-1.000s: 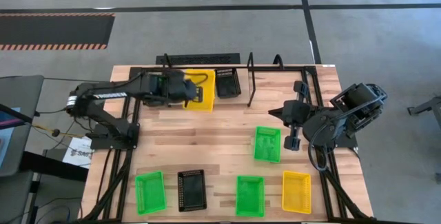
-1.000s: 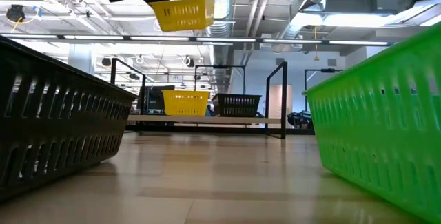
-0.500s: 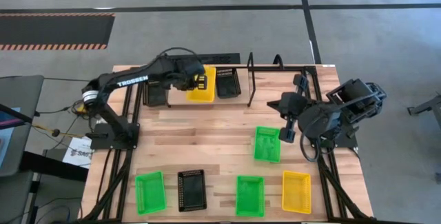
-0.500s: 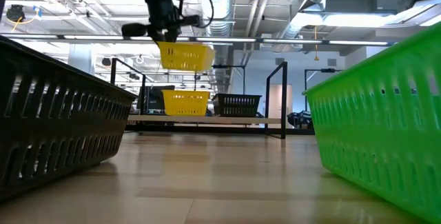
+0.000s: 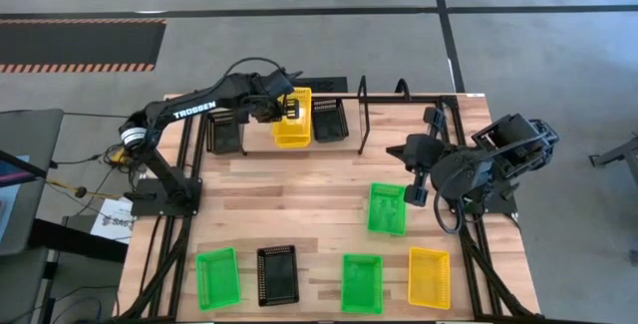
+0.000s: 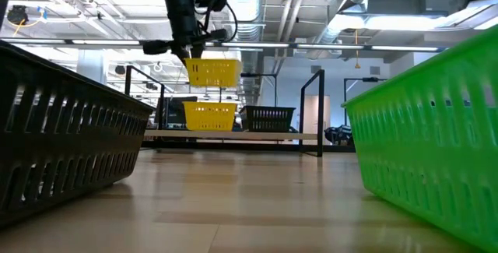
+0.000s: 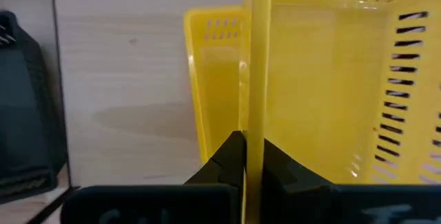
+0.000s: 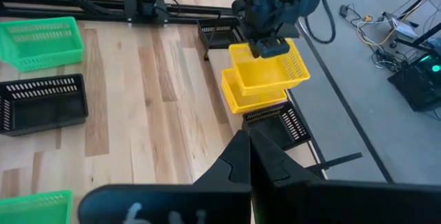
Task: Stack baskets on shelf by color
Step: Stack the top yellow bin on top of the yellow bin on the shelf
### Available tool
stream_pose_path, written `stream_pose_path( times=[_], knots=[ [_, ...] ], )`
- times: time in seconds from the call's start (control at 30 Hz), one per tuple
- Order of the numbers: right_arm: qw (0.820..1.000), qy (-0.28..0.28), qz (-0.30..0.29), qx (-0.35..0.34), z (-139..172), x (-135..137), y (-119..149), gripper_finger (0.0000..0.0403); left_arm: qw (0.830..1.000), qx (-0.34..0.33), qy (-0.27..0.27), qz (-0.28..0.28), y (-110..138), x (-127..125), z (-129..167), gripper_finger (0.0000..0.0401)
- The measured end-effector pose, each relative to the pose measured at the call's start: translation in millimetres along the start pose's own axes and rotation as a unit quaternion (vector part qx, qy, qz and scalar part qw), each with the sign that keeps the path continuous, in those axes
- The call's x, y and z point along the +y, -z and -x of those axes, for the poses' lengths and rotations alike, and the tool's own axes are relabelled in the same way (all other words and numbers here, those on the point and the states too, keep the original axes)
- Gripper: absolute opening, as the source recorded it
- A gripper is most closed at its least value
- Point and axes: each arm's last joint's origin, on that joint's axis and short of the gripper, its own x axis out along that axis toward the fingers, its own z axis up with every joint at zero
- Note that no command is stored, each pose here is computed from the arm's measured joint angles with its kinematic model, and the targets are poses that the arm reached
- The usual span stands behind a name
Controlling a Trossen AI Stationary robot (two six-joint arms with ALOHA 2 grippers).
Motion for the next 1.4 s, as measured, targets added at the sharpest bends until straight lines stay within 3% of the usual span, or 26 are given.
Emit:
stream_pose_path(
  times=[0.33, 0.73, 1.4],
  knots=[
    [1.0, -0.001, 0.007, 0.0, 0.1, 0.2, 0.1, 0.0006, 0.999, 0.015, 0.023, 0.02, 1.7, 4.1, -19.9, 0.0],
    [1.0, -0.016, 0.011, 0.006, 0.2, 1.1, 0.4, 0.0006, 0.999, 0.024, -0.012, 0.021, 8.2, 15.8, -34.8, 0.0],
    [1.0, -0.025, 0.012, 0.009, 0.2, 1.6, 0.6, 0.0006, 1.0, 0.001, 0.007, 0.021, -0.1, 15.1, -36.8, 0.0]
  ],
)
